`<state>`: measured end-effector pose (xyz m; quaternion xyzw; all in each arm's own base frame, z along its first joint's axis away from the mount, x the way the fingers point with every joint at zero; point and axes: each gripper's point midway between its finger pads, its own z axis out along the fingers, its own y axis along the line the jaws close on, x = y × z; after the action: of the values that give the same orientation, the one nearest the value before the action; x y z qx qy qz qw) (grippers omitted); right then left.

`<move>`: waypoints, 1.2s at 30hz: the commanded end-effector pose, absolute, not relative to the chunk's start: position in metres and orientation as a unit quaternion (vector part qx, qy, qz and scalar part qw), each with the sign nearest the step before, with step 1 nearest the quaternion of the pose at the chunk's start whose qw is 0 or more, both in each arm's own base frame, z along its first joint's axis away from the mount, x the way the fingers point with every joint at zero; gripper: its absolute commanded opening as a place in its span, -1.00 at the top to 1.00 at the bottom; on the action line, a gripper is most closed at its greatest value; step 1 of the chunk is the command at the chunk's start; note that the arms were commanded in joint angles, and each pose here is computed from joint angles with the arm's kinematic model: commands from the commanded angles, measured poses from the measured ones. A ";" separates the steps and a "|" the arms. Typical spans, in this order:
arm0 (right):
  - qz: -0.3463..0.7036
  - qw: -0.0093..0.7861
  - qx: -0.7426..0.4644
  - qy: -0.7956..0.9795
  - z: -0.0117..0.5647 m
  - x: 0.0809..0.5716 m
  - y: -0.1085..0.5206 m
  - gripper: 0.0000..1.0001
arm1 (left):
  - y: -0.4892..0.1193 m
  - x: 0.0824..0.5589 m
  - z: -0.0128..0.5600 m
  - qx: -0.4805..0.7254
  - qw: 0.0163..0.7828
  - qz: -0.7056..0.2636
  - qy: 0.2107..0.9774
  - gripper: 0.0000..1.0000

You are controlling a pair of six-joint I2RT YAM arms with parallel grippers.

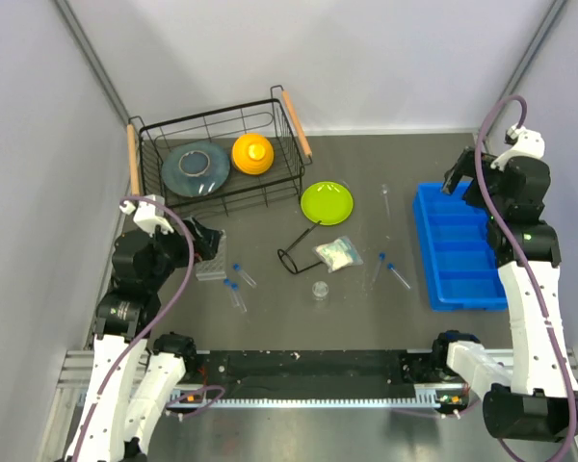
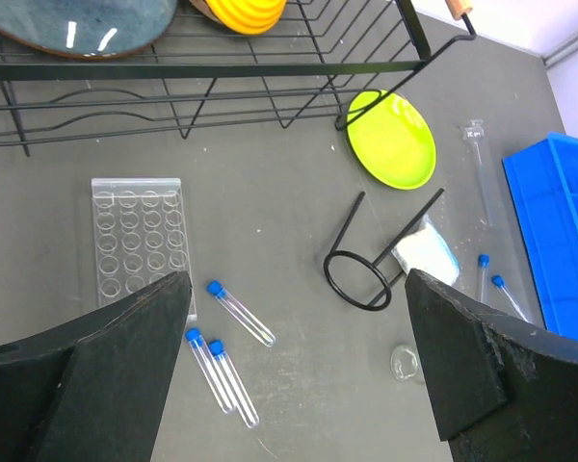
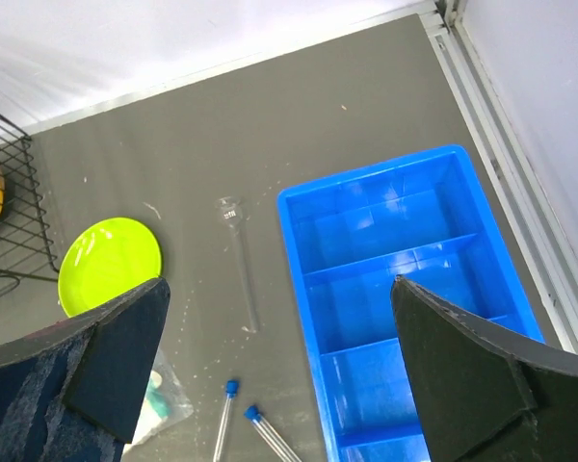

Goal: Organize the chemistry lab equipment

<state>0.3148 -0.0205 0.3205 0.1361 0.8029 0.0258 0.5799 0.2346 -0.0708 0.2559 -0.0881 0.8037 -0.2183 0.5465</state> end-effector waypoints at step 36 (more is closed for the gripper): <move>0.327 0.437 -0.368 0.753 0.192 0.268 0.163 -0.97 | -0.142 0.251 0.147 -0.056 0.324 -0.180 0.927 -0.93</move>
<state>0.2630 0.1616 0.1811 -0.3497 0.7725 0.3448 0.4027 0.2352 -0.1378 0.1412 -0.0402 0.9261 -0.2120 0.3094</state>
